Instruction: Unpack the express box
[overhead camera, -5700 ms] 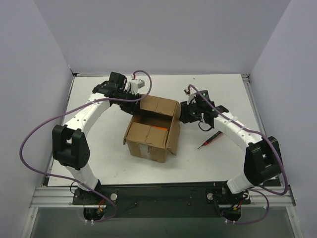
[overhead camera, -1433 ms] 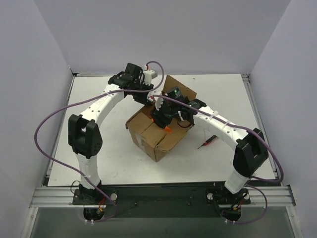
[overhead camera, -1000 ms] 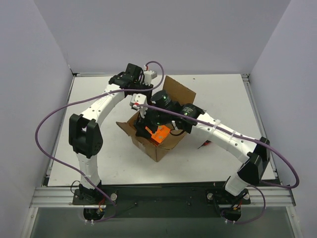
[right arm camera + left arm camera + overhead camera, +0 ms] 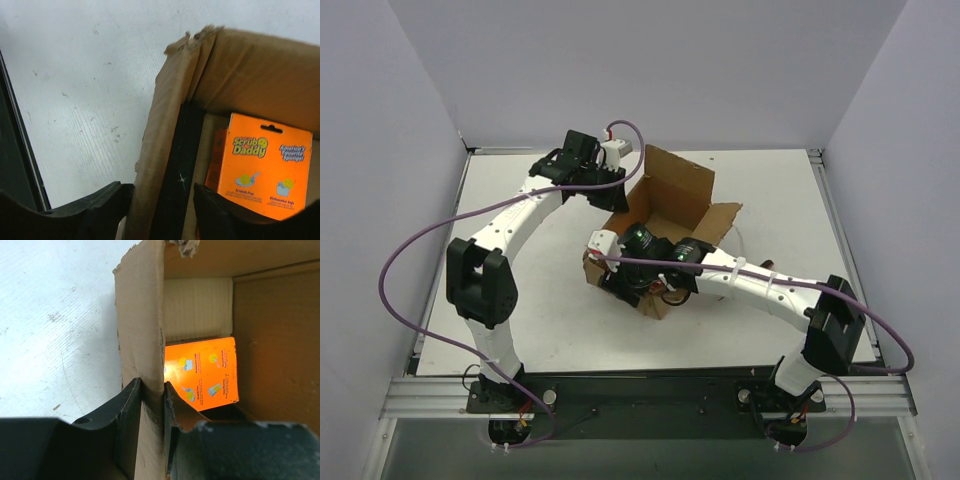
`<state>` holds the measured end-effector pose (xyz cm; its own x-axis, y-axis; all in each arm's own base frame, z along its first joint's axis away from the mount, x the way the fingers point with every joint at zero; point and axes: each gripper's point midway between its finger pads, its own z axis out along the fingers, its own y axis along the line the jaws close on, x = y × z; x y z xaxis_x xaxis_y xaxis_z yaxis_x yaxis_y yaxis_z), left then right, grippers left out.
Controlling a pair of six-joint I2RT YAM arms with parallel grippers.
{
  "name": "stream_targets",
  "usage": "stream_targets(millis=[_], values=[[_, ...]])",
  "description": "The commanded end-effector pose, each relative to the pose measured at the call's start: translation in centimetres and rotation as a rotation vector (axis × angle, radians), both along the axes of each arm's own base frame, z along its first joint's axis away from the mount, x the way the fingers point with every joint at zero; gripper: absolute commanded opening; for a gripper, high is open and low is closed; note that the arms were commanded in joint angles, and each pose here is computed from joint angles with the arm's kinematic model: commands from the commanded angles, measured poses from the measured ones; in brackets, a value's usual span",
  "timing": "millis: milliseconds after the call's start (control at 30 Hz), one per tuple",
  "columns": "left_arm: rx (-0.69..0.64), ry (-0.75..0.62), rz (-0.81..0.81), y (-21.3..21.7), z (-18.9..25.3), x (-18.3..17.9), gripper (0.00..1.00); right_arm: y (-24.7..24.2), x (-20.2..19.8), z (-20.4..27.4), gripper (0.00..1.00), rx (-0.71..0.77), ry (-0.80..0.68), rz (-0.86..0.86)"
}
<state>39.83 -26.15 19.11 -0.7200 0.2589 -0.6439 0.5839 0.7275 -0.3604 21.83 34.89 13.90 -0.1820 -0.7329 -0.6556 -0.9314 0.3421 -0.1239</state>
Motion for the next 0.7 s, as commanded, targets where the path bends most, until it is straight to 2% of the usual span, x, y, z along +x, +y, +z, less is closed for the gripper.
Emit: stream_targets(millis=[0, 33, 133, 233, 333, 467, 567, 600, 667], values=[[-0.137, -0.003, -0.087, -1.5, 5.0, -3.1, 0.00, -1.2, 2.8, 8.4, 0.62, 0.061, -0.174, -0.013], [-0.135, -0.007, -0.088, -1.5, 5.1, -3.0, 0.00, -1.0, 3.5, 11.1, 0.63, 0.098, -0.217, -0.016], [-0.127, -0.013, -0.088, -1.4, 5.0, -2.8, 0.00, -1.4, 4.1, 15.2, 0.63, 0.168, -0.243, 0.007], [-0.114, -0.010, -0.089, -1.3, 4.7, -2.8, 0.00, -1.9, 4.2, 16.7, 0.63, 0.228, -0.222, 0.032], [-0.116, -0.030, -0.101, -1.4, 5.2, -3.0, 0.00, -3.0, 4.9, 14.4, 0.61, 0.139, -0.255, 0.047], [-0.155, -0.088, -0.130, -1.4, 7.8, -4.1, 0.00, -6.4, 5.1, 7.3, 0.58, -0.078, -0.272, 0.043], [-0.169, -0.116, -0.134, -1.1, 9.2, -5.1, 0.00, -8.4, 5.0, 5.7, 0.58, -0.122, -0.325, 0.030], [-0.189, -0.112, -0.158, -1.3, 9.5, -5.7, 0.00, -9.5, 4.5, 3.4, 0.58, -0.167, -0.305, 0.024], [-0.228, -0.117, -0.209, -1.7, 10.2, -7.1, 0.00, -10.5, 4.5, 2.7, 0.59, -0.164, -0.320, -0.003]])
